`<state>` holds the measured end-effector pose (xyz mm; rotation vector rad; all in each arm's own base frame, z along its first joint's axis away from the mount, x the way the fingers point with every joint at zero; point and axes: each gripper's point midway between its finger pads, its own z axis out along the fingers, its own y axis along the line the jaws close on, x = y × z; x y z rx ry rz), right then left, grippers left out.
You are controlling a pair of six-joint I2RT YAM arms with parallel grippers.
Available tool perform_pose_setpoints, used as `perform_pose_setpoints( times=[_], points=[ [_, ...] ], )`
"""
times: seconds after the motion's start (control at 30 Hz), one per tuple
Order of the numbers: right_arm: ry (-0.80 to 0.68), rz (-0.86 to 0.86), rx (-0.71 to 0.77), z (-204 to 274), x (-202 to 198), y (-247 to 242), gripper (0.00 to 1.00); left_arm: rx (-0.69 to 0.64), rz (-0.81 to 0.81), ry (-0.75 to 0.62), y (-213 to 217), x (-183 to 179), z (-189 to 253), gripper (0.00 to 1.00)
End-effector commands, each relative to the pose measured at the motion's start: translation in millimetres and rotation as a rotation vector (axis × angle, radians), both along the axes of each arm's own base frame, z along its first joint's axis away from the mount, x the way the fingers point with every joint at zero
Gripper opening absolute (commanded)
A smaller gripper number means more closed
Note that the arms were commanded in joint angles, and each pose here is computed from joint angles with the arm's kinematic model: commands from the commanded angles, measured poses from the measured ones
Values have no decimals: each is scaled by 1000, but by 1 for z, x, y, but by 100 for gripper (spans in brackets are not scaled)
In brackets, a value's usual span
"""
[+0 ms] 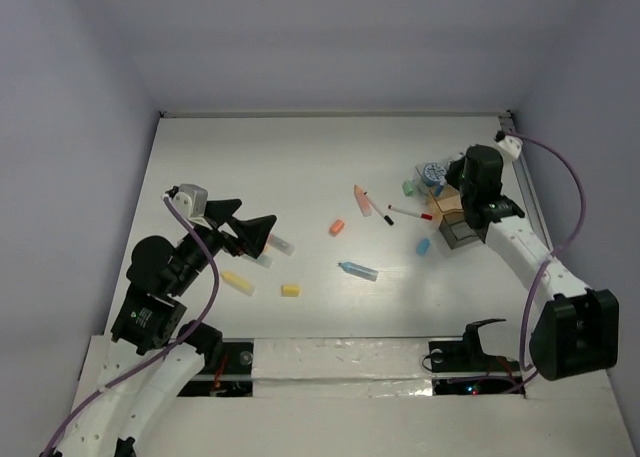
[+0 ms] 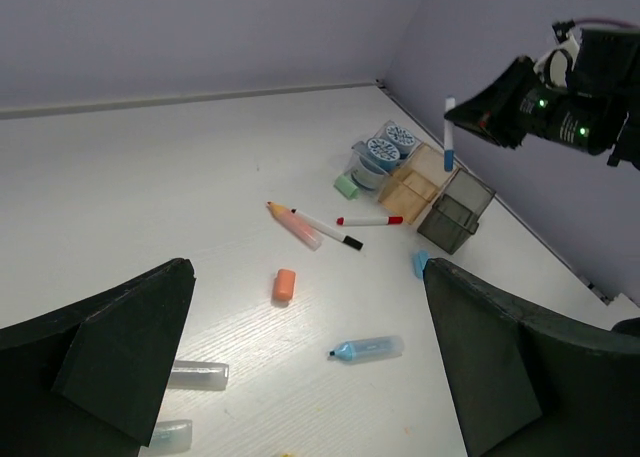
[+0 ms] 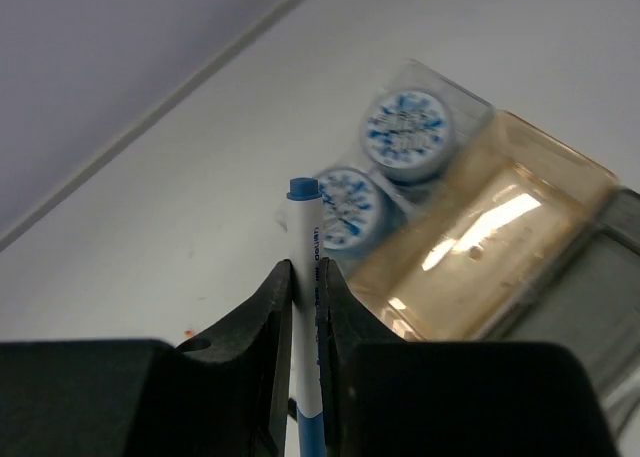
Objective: Sort the stationery into containers
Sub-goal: Place the pen in the storage box.
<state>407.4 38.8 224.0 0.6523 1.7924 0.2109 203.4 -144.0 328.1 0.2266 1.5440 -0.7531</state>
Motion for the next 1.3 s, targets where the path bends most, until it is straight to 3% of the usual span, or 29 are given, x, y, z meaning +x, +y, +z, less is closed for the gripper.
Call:
perform_pose_setpoints(
  times=[0.0, 0.33, 0.83, 1.07, 1.27],
  points=[
    [-111, -141, 77, 11, -11, -31, 0, -17, -19, -56, -2, -6, 15, 99],
    [-144, -348, 160, -10, -10, -80, 0, -15, -30, -52, -4, -7, 14, 99],
    [-77, -437, 230, -46, 8, -97, 0, -7, -32, -39, -6, -3, 11, 99],
    [-48, -441, 227, -62, 17, -97, 5, -3, -32, -31, -7, -1, 9, 99],
    [-21, -426, 227, -76, 18, -94, 23, -1, -32, -26, -8, 0, 8, 99]
  ],
)
